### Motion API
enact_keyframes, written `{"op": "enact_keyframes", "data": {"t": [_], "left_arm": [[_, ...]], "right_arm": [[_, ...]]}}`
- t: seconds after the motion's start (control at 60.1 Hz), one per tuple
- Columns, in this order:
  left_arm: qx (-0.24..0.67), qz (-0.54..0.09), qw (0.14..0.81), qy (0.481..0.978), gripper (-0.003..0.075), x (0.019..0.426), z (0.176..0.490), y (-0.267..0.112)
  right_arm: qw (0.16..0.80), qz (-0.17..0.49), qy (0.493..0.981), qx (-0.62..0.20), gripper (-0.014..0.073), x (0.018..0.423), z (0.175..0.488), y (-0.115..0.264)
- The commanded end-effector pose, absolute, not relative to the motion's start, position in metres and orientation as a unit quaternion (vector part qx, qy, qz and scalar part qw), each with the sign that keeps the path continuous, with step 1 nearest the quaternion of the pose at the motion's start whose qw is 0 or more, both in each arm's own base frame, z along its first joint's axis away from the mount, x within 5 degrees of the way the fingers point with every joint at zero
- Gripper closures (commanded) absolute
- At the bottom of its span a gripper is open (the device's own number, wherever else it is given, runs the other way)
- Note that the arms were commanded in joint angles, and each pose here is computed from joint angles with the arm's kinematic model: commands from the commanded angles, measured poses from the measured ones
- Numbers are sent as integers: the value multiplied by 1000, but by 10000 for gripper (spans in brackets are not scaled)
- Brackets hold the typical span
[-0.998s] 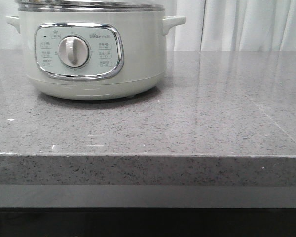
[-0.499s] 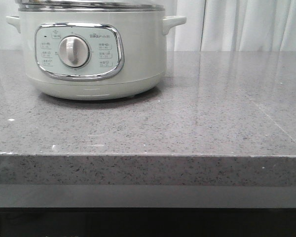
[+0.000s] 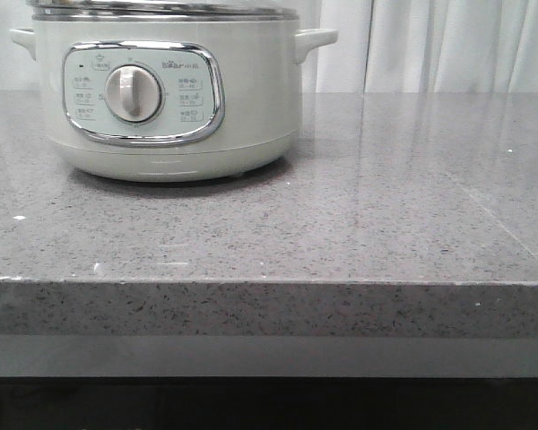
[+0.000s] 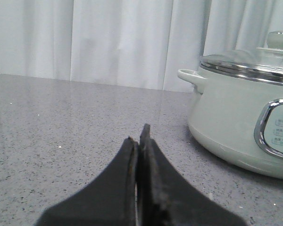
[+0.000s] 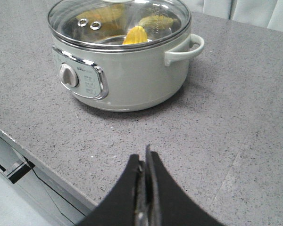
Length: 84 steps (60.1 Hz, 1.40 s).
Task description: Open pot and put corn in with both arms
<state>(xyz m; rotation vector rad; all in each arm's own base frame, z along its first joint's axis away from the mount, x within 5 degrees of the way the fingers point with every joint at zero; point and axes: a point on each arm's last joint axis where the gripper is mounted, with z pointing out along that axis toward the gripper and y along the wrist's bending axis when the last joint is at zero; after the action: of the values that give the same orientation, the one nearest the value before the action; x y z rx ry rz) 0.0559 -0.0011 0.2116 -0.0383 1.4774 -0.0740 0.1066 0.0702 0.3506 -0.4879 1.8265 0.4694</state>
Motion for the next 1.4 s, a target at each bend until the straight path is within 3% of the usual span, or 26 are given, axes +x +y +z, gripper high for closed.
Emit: {"op": "enact_keyframes", "data": {"t": [0.0,0.998,1.164,1.38], "left_arm": [[-28,-28,770,637,741,54,217,1],[-34,-22,770,637,741,54,217,2],[-34,-22,770,637,741,54,217,2],[-34,-22,770,637,741,54,217,2]], "right_arm": [[601,204,747,-197,664,108,366,69],[621,196,737,-184,664,102,363,61],[691,160,695,-118,664,85,341,36],[751,104,651,-49,664,63,285,14]]}}
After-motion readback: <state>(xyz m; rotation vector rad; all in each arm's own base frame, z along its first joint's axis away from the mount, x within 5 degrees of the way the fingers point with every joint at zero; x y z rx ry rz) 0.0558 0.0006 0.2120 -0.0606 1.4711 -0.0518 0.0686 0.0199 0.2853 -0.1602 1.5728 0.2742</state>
